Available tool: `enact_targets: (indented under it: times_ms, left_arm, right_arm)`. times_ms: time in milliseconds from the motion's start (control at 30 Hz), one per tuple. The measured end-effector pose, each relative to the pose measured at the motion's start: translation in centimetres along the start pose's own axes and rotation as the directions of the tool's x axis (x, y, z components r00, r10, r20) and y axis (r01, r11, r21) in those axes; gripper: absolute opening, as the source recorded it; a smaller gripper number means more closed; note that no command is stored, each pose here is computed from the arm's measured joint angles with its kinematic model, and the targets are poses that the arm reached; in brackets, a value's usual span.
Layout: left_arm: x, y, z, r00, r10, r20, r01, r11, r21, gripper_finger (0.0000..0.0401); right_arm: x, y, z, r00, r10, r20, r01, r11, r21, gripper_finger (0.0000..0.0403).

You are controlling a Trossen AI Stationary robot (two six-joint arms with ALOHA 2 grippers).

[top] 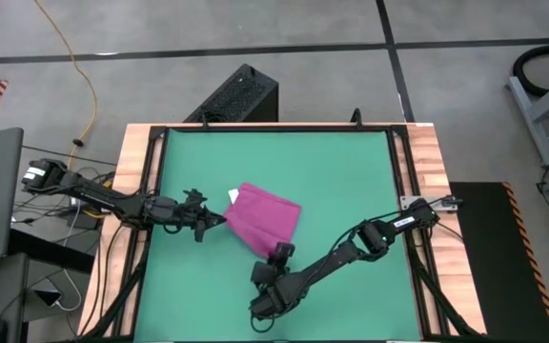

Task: Roll towel
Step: Fold the pink towel

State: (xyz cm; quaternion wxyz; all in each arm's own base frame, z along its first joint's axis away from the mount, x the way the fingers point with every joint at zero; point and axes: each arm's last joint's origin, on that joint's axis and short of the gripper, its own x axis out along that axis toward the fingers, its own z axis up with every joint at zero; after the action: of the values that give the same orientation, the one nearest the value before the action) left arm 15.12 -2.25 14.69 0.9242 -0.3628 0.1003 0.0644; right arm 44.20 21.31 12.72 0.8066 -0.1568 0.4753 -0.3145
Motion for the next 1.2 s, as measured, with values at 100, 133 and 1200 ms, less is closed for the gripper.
enact_targets:
  times_ms: [100,133,1200]
  left_arm:
    - [0.0,0.0,0.0,1.0,-0.009,-0.003,0.009,1.0,-0.025,0.0]
    - [0.0,-0.1,0.0,1.0,-0.017,-0.004,0.017,0.999,-0.034,0.0]
    - [0.1,-5.9,5.3,0.915,-0.35,0.201,0.375,0.921,-0.103,0.0]
  right_arm:
    - [0.0,-0.1,-0.1,1.0,-0.002,-0.013,0.002,1.0,-0.013,0.0013]
    - [-0.1,-0.2,-0.1,1.0,-0.004,-0.018,0.004,1.0,-0.013,0.0013]
    - [-11.8,-19.7,4.5,0.993,-0.08,0.083,0.084,0.995,-0.05,0.0003]
